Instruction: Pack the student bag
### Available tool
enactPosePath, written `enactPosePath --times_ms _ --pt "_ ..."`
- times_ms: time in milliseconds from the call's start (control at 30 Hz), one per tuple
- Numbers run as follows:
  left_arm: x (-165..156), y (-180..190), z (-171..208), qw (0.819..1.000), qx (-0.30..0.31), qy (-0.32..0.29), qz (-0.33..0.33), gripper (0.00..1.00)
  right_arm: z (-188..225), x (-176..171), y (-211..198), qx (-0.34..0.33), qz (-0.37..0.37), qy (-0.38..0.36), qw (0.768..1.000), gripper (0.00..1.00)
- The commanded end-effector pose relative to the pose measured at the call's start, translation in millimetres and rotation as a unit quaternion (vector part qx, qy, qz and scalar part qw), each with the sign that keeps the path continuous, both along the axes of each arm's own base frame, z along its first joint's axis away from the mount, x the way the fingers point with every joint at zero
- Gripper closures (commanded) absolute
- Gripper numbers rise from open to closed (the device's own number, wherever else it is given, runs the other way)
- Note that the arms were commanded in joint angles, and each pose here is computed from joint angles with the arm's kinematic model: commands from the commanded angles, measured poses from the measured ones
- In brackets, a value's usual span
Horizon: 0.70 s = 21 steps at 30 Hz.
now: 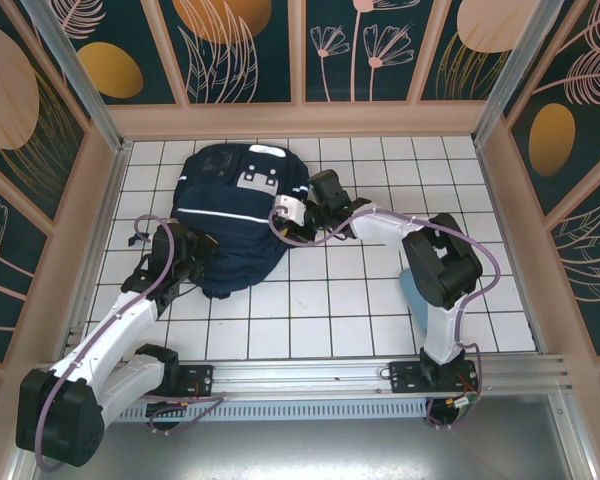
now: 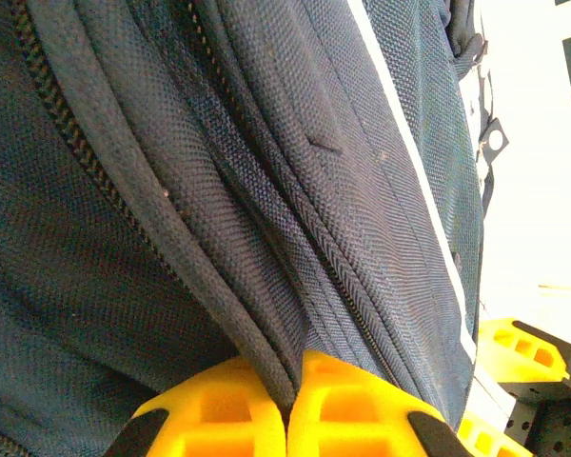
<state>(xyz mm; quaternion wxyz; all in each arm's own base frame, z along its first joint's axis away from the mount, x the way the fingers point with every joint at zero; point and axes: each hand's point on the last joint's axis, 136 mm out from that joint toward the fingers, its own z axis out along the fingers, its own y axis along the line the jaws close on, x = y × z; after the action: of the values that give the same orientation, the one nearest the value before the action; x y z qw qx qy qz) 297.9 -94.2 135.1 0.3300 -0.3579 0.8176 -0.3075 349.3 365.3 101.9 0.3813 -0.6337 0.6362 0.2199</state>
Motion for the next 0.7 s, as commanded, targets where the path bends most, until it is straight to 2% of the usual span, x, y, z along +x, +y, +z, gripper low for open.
enactPosePath --times_ms 0,100,200,300,367,433,533,667 --pt "11.6 -2.9 37.3 0.998 -0.006 -0.058 -0.008 1.0 -4.7 0.1 9.1 -0.002 0.021 -0.019 1.0 0.54" --pt "12.2 -3.7 37.1 0.998 -0.008 -0.058 -0.009 1.0 -10.4 -7.3 7.1 -0.01 0.032 -0.008 0.999 0.56" --pt "11.7 -4.2 35.2 0.998 -0.01 -0.056 -0.009 1.0 -11.5 -7.9 7.5 -0.013 0.033 -0.004 0.999 0.64" --pt "11.6 -2.8 33.4 0.999 -0.009 -0.054 -0.006 1.0 -12.3 -3.2 5.4 -0.02 0.02 -0.01 1.0 0.77" --pt "10.8 -1.3 31.6 0.999 -0.005 -0.051 -0.003 1.0 -13.5 1.4 1.2 -0.027 0.004 -0.022 0.999 0.91" --pt "9.2 0.9 29.3 0.999 -0.002 -0.047 0.002 1.0 -11.8 9.8 -5.1 -0.03 -0.023 -0.046 0.998 0.98" --pt "7.0 5.4 25.0 0.999 0.006 -0.038 0.012 1.0 -4.9 28.5 -18.2 -0.03 -0.074 -0.079 0.994 1.0" --pt "4.6 6.6 18.9 0.999 0.008 -0.03 0.013 1.0 8.5 60.4 -40.5 -0.019 -0.149 -0.08 0.985 1.0"
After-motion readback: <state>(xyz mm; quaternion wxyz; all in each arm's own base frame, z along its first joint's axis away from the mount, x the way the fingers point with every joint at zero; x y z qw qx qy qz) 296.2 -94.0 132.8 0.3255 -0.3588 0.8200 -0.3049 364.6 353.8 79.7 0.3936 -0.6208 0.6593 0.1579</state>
